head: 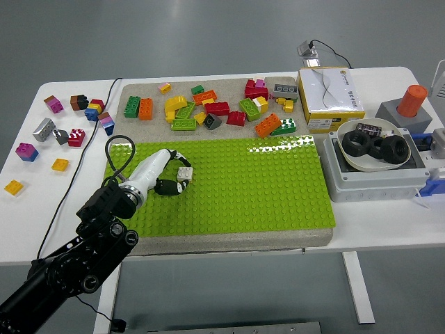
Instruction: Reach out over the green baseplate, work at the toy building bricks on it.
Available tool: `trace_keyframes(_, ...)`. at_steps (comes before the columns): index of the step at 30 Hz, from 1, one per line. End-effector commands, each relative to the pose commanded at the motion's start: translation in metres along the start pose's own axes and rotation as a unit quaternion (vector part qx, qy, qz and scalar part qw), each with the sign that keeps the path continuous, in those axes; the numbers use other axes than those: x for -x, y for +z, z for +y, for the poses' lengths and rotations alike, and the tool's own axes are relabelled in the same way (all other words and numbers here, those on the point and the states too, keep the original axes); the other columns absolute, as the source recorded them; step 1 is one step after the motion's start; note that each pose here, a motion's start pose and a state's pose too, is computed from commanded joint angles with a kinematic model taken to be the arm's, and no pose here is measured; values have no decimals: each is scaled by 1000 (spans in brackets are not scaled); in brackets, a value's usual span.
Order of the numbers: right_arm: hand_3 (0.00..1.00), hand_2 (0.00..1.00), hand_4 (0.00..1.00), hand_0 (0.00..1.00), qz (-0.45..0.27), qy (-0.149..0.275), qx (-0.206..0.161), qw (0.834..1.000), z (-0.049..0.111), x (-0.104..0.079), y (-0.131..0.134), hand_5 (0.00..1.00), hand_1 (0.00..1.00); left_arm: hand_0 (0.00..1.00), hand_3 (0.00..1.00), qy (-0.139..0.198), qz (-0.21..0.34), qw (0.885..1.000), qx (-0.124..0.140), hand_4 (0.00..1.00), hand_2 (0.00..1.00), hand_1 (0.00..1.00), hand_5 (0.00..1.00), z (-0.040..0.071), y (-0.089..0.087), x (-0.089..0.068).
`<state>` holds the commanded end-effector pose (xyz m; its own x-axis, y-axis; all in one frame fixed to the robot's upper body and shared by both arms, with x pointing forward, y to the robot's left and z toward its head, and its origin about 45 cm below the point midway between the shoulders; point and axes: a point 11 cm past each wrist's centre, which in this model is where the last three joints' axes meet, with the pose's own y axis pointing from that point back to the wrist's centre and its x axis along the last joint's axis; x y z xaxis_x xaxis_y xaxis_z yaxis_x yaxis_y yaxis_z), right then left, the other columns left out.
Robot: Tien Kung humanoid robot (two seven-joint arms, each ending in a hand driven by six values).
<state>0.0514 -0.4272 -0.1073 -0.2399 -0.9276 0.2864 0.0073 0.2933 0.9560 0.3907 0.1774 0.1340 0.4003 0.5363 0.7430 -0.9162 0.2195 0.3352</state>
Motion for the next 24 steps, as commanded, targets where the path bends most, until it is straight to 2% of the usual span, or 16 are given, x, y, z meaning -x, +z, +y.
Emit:
trace_keyframes(14, 652, 655, 572, 602, -1, 1, 1, 1000, 0, -2, 1, 861, 605, 975, 577, -4, -3, 1000, -3, 525, 852, 875, 2, 6, 2, -2)
trace_keyframes(24, 651, 654, 572, 602, 1, 2, 2, 1000, 0, -3, 1, 861, 605, 977, 580, 10, -5, 1000, -1, 544, 856, 875, 2, 10, 4, -7)
